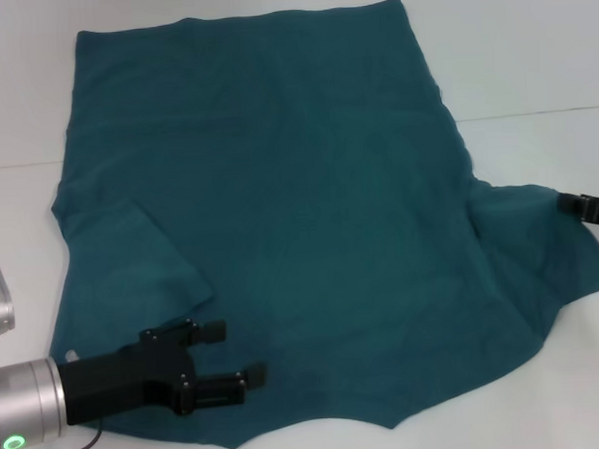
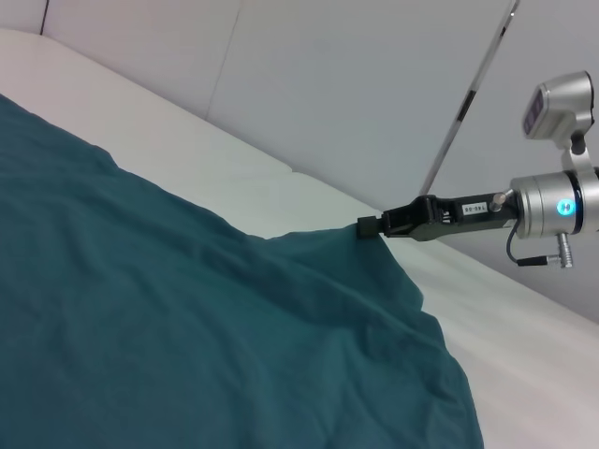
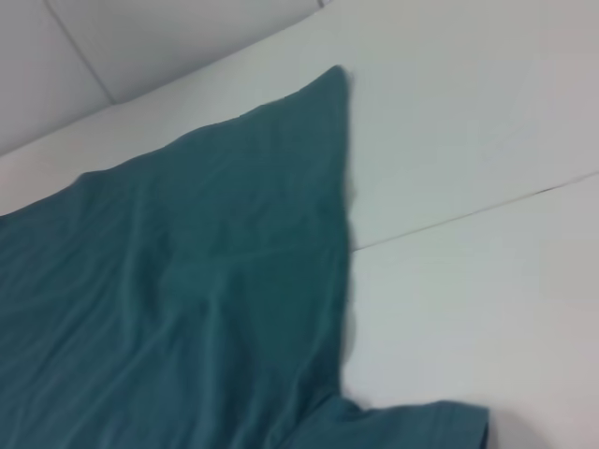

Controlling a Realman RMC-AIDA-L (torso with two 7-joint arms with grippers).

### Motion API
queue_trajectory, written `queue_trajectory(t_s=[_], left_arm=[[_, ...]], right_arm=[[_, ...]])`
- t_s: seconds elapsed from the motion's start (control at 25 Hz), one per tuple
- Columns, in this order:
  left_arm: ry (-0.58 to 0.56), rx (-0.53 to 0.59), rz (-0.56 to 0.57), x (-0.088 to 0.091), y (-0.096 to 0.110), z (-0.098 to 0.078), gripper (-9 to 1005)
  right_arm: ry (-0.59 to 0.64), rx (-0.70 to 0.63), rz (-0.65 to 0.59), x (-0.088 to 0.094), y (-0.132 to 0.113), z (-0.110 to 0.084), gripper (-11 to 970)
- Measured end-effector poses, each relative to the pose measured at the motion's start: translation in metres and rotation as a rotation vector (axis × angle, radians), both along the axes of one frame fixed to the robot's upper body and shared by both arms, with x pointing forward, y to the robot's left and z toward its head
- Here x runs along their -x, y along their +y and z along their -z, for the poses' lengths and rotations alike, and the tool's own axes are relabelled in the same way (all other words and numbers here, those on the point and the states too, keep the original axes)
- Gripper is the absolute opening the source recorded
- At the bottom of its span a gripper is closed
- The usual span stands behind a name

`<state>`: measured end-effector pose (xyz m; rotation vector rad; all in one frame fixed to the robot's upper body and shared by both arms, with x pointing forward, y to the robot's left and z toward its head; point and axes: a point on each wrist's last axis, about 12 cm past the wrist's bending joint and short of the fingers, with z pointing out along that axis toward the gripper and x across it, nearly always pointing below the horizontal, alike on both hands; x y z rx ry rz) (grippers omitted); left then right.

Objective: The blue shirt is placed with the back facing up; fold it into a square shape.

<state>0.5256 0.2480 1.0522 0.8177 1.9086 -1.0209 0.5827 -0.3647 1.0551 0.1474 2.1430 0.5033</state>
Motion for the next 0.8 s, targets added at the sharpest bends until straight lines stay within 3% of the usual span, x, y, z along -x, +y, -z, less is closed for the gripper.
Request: queue_trajectory(t_s=[0.36, 0.8], left_arm=[[0.007, 0.008, -0.002, 0.001, -0.001, 0.001, 949], [0.008, 0.014, -0.012, 0.001, -0.001, 0.001, 948]], right_arm=[[-0.077, 0.105, -0.020, -0.004, -0.009, -0.006, 10], [-0.146, 0.184, -0.032, -0.020, 0.004, -0.013, 14]])
